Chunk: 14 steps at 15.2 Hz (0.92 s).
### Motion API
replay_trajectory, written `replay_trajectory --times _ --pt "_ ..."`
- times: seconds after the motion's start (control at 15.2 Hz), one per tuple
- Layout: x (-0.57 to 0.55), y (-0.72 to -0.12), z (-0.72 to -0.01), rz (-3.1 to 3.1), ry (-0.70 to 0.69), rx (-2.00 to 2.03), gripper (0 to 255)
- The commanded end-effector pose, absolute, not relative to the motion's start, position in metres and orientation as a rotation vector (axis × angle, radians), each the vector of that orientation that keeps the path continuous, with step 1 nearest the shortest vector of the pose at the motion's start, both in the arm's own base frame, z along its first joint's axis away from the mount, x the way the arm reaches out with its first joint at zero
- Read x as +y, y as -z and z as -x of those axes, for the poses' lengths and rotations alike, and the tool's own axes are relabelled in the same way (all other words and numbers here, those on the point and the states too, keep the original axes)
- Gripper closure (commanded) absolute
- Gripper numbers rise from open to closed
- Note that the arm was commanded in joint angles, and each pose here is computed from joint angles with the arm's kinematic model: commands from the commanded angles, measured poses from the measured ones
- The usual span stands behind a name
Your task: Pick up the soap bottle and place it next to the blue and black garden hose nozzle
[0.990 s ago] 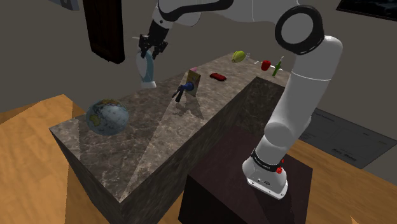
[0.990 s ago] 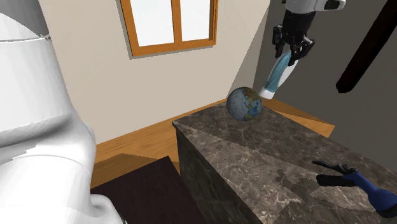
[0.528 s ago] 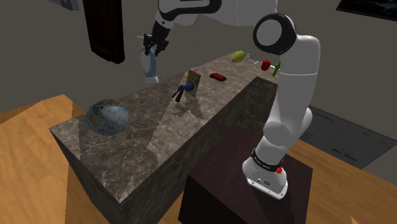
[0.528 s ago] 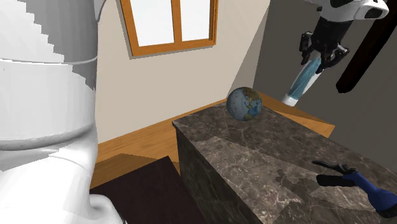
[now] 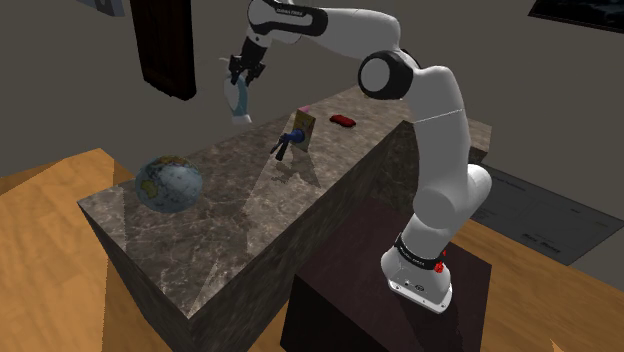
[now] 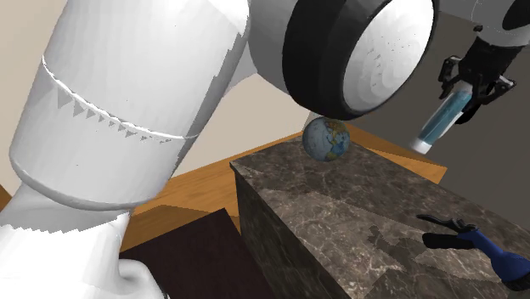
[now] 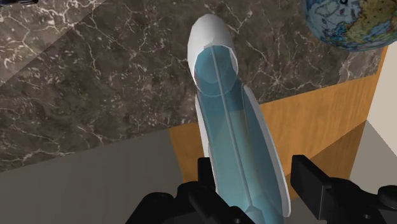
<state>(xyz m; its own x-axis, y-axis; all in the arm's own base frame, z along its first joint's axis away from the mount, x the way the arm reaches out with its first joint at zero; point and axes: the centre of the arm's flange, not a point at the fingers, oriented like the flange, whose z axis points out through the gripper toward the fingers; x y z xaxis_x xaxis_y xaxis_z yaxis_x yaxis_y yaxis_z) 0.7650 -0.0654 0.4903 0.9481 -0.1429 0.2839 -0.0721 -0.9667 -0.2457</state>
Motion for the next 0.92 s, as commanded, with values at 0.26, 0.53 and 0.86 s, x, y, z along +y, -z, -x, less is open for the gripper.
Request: replay_trajectory --times 0.26,0.53,0.86 --pt "-0.085 -0.465 -0.777 2.869 0.444 0.160 255" --pt "-0.085 -0.444 -0.777 2.869 0.444 0.160 255" --pt "-0.085 -0.418 -0.777 2.869 0.444 0.160 255"
